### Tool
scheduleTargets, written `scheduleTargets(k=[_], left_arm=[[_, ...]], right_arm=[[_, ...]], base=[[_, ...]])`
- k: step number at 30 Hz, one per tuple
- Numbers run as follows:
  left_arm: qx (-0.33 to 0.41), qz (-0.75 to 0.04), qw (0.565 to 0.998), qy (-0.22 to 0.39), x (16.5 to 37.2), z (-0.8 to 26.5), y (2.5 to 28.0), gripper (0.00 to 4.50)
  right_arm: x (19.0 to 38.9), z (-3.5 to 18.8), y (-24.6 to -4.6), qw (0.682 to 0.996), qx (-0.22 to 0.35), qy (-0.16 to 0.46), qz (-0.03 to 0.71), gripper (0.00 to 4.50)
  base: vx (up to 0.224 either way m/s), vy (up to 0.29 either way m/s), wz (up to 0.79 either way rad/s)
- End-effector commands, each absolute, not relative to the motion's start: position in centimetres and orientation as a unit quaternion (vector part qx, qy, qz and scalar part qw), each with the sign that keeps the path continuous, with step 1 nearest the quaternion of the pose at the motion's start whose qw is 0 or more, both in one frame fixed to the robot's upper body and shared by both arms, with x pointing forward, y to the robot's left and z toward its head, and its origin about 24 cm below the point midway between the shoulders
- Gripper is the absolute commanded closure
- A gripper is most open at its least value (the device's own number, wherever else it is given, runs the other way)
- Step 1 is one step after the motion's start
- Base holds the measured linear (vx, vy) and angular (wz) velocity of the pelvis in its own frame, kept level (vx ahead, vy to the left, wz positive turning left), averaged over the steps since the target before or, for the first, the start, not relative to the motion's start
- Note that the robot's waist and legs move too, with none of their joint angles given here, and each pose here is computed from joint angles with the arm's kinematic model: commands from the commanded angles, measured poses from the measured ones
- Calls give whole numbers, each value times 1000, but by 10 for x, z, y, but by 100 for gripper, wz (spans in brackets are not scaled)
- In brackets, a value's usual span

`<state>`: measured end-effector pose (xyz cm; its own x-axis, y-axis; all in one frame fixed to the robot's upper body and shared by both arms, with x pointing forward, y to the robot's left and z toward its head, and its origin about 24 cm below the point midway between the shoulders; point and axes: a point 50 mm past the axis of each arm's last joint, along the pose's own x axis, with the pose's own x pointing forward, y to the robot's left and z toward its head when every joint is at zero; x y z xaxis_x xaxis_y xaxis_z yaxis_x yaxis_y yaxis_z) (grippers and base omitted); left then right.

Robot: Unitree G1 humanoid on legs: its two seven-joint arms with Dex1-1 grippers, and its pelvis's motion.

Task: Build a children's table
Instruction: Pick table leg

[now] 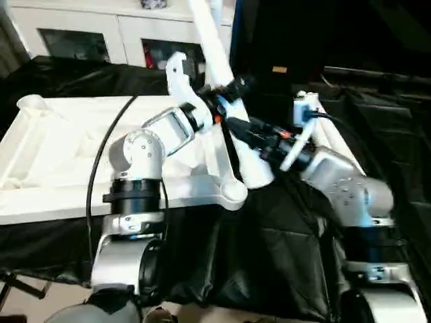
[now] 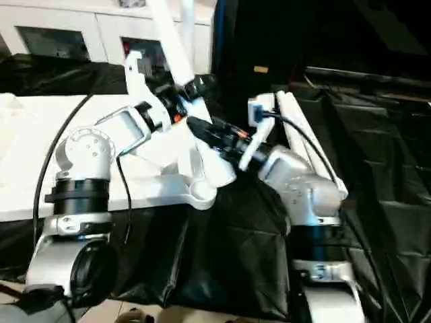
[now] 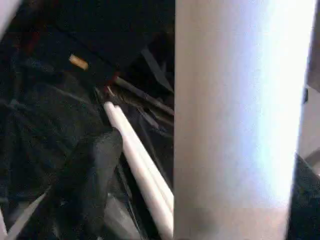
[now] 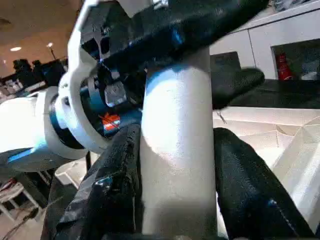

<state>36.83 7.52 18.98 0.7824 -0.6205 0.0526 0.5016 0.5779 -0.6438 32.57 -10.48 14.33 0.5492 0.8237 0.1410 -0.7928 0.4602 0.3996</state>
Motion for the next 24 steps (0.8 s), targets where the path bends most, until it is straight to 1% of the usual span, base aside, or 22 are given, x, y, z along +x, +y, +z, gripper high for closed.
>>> scheduleTargets(k=[1, 4, 5, 7, 9, 11, 14, 15, 16, 17, 18, 20, 21, 22, 24], left_arm=[[-332, -314, 886, 75, 369, 196, 78, 75], [-331, -314, 887, 75, 368, 196, 81, 86], [-331, -313, 887, 75, 367, 195, 82, 107], [-333, -311, 887, 76, 367, 195, 82, 118], [-335, -320, 883, 77, 365, 195, 80, 130], [-331, -335, 879, 78, 362, 195, 75, 157], [-330, -339, 878, 75, 362, 196, 72, 166], [-331, -337, 878, 75, 362, 196, 71, 176], [-330, -334, 880, 74, 362, 196, 72, 198], [-321, -318, 889, 72, 365, 196, 74, 204], [-310, -310, 896, 70, 366, 196, 75, 209], [-290, -297, 907, 67, 369, 196, 77, 236], [-283, -290, 912, 65, 370, 196, 78, 245], [-276, -285, 916, 63, 371, 197, 79, 248], [-251, -274, 927, 55, 372, 199, 81, 253]], right_arm=[[319, 155, -99, 835, 218, 11, 505, 269], [318, 153, -101, 832, 220, 14, 509, 269], [318, 152, -102, 832, 219, 15, 510, 269], [317, 151, -103, 832, 215, 19, 511, 269], [317, 151, -103, 831, 213, 20, 513, 269], [316, 152, -102, 830, 211, 19, 516, 269], [317, 153, -101, 830, 205, 19, 518, 269], [317, 154, -100, 831, 202, 19, 518, 269], [318, 153, -100, 833, 199, 20, 516, 269], [319, 152, -99, 838, 188, 28, 511, 213], [320, 150, -99, 842, 175, 38, 509, 199], [321, 144, -97, 852, 144, 61, 500, 191], [322, 142, -97, 857, 128, 71, 494, 179], [323, 139, -96, 861, 107, 79, 491, 166], [324, 133, -91, 872, 68, 100, 474, 157]], base=[[0, 0, 0], [0, 0, 0], [0, 0, 0], [0, 0, 0], [0, 0, 0], [0, 0, 0], [0, 0, 0], [0, 0, 0], [0, 0, 0], [0, 0, 0], [0, 0, 0], [0, 0, 0], [0, 0, 0], [0, 0, 0], [0, 0, 0]])
